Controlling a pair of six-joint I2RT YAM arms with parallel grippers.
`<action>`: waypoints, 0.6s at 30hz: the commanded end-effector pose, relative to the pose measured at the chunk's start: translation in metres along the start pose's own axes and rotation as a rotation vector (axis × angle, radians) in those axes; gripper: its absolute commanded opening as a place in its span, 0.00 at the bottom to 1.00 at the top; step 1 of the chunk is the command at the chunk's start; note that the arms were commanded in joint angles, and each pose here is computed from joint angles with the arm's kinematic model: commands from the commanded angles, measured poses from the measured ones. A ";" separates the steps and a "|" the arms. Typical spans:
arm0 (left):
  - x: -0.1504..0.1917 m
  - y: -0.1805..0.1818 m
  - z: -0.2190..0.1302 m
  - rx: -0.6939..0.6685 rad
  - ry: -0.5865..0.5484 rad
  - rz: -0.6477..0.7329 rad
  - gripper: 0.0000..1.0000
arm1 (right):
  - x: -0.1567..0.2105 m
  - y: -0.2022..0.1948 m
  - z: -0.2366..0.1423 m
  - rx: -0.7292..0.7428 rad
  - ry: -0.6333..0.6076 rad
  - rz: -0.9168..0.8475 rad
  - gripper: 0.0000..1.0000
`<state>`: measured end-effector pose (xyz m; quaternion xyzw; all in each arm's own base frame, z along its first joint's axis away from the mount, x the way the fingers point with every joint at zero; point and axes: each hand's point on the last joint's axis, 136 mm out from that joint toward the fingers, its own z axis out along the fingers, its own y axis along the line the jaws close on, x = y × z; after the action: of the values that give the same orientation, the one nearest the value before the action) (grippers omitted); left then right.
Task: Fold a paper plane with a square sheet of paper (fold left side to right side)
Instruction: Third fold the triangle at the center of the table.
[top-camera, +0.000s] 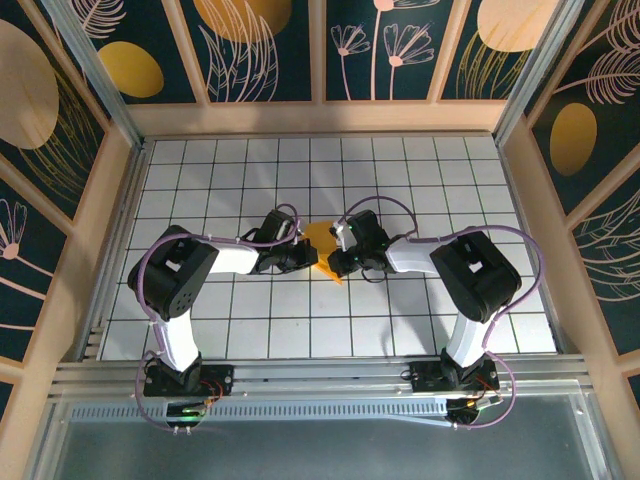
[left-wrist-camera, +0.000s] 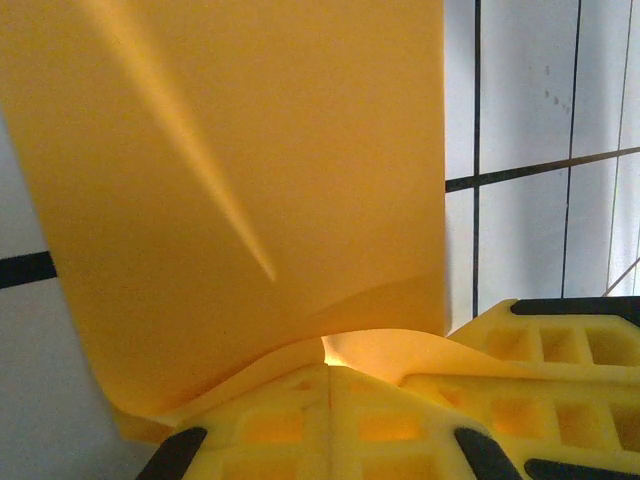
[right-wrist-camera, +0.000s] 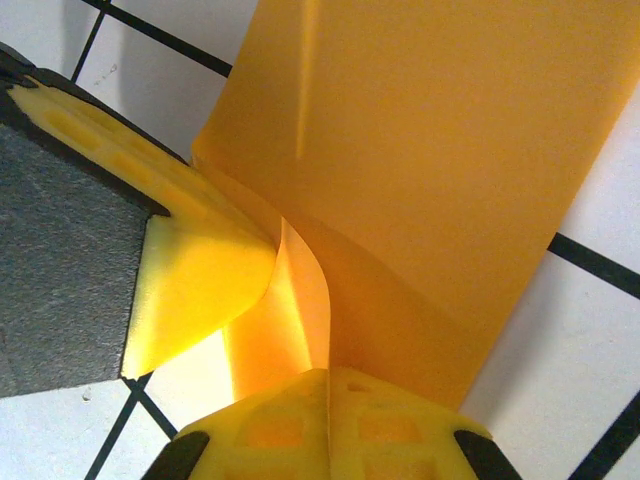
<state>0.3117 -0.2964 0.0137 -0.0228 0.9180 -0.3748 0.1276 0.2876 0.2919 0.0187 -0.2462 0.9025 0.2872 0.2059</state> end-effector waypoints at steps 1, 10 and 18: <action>0.015 0.036 0.005 -0.134 0.038 -0.034 0.00 | 0.016 -0.016 0.005 0.060 0.062 0.026 0.00; 0.021 0.052 0.005 -0.201 0.048 -0.053 0.00 | -0.006 -0.010 -0.006 0.047 0.007 0.039 0.10; 0.022 0.056 0.008 -0.212 0.054 -0.064 0.00 | -0.030 0.000 -0.028 -0.002 -0.073 0.055 0.32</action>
<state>0.3121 -0.2958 0.0124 -0.0259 0.9214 -0.3668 0.1258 0.2953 0.2849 0.0277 -0.2215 0.9088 0.2880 0.2053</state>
